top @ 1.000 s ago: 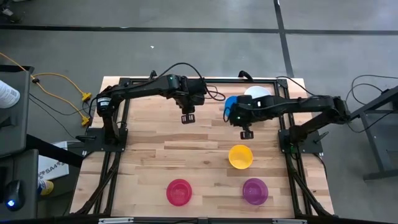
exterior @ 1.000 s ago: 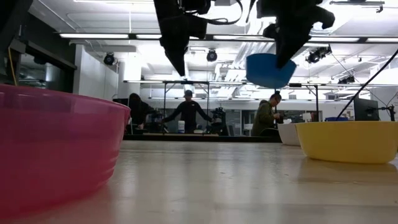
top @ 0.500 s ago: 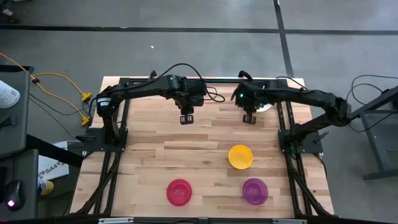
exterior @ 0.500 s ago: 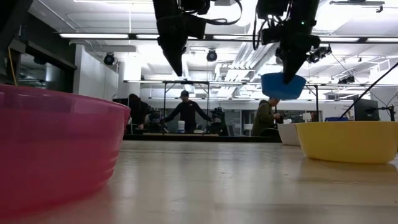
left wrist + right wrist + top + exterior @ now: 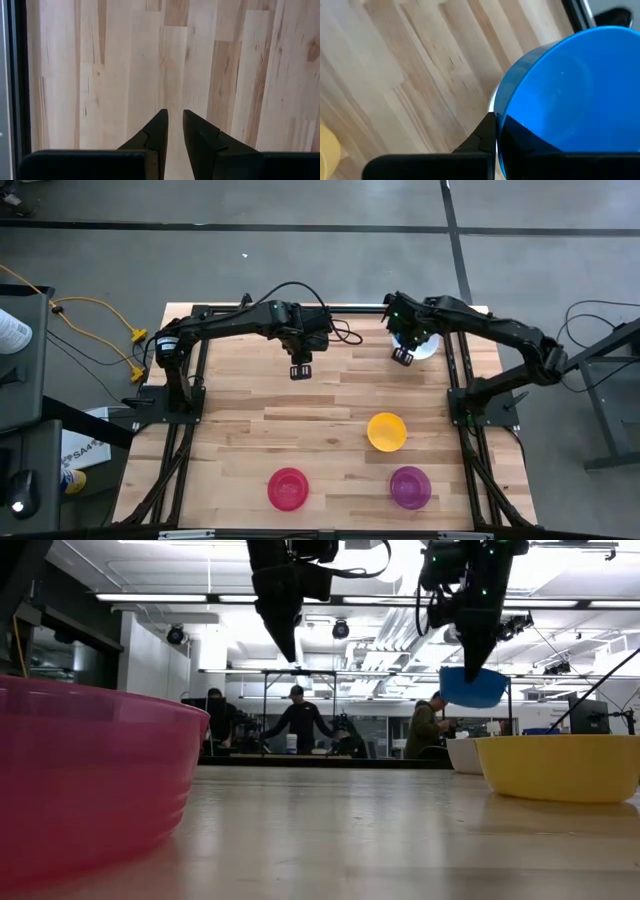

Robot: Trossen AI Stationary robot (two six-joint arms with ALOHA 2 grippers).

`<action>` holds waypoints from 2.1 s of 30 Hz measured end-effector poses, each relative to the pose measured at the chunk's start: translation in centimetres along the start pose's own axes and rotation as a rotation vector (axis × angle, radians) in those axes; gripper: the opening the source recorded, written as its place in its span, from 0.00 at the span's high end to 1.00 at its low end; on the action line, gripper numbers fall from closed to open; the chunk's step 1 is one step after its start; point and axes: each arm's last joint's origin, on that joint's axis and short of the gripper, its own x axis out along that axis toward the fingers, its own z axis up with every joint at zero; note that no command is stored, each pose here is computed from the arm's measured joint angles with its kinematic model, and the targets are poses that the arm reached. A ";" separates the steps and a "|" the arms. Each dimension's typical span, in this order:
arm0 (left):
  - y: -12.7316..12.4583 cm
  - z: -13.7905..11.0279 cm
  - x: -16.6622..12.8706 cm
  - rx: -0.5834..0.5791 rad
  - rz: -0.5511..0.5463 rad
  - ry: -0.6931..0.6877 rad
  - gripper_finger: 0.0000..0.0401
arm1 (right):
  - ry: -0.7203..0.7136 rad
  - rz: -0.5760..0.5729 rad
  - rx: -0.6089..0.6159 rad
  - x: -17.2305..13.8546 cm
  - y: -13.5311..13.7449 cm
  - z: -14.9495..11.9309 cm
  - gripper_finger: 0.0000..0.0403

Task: Nest bowls inside each other
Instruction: Stack the blue bowl on top of the white bowl

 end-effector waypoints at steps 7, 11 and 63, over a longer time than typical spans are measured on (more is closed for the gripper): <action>0.0 0.0 0.0 -0.004 0.000 -0.002 0.85 | 0.049 -0.004 0.017 3.6 -0.1 -1.5 0.99; 0.0 0.2 0.0 -0.010 0.003 -0.017 0.85 | 0.026 -0.002 0.025 4.7 -0.3 -1.8 0.99; -0.1 0.1 0.0 -0.036 -0.024 -0.016 0.85 | 0.068 0.016 0.091 10.0 -2.4 -3.8 0.93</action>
